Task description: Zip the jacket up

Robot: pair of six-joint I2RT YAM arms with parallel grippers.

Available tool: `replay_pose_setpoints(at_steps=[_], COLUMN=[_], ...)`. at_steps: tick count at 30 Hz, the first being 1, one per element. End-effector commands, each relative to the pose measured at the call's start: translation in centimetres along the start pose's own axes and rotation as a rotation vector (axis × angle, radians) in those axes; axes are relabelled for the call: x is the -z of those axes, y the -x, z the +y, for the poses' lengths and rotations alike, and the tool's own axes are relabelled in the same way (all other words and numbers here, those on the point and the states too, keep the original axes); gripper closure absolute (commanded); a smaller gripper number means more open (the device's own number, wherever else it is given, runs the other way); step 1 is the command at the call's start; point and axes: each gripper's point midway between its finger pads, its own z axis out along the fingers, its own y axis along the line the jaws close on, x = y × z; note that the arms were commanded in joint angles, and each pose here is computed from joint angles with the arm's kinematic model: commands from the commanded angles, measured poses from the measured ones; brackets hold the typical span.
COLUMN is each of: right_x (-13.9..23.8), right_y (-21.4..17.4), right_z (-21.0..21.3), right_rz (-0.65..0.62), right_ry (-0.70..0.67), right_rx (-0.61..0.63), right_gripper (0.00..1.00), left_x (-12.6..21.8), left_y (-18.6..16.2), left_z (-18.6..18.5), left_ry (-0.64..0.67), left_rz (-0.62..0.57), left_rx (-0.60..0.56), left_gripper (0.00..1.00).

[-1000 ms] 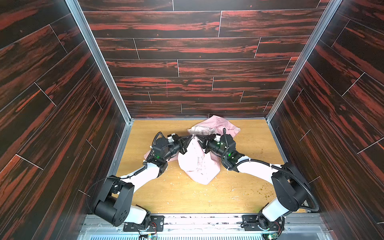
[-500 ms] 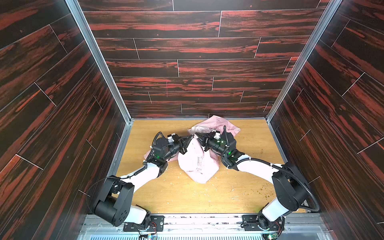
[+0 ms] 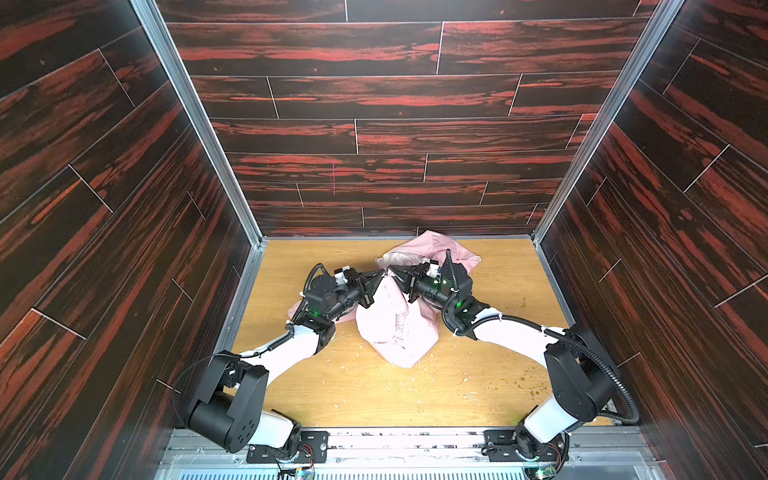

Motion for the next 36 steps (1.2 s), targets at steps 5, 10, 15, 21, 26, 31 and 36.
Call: replay_pose_setpoints(at_steps=[5,10,15,21,26,31,36], right_x=[-0.5,-0.3,-0.1,0.0,0.1,0.1,0.1], right_y=[0.2,0.2,0.5,0.5,0.7,0.6,0.3], right_z=[-0.4,-0.6,-0.5,-0.1,-0.1,0.1,0.1], right_rz=[0.017,0.019,0.017,0.017,0.016,0.024,0.038], right_ry=[-0.011,-0.022,-0.023,-0.018,-0.018,-0.02,-0.041], right_rx=[0.008,0.011,0.012,0.017,0.017,0.025,0.042], right_gripper=[0.92,1.0,1.0,1.0,1.0,1.0,1.0], left_x=[-0.1,-0.4,-0.8,-0.9,-0.9,-1.1,-1.4], left_y=[-1.1,-1.1,-1.2,-1.0,-1.2,-1.3,-1.2], left_z=[-2.5,-3.1,-3.6,-3.3,-2.9,-2.3,-2.2], left_ry=[-0.067,-0.085,-0.098,-0.088,-0.071,-0.048,-0.044], left_rz=[0.03,0.031,0.046,0.036,0.044,0.05,0.056], left_rx=[-0.028,-0.038,-0.041,-0.042,-0.046,-0.05,-0.053], left_gripper=[1.0,1.0,0.91,0.71,0.7,0.83,0.88])
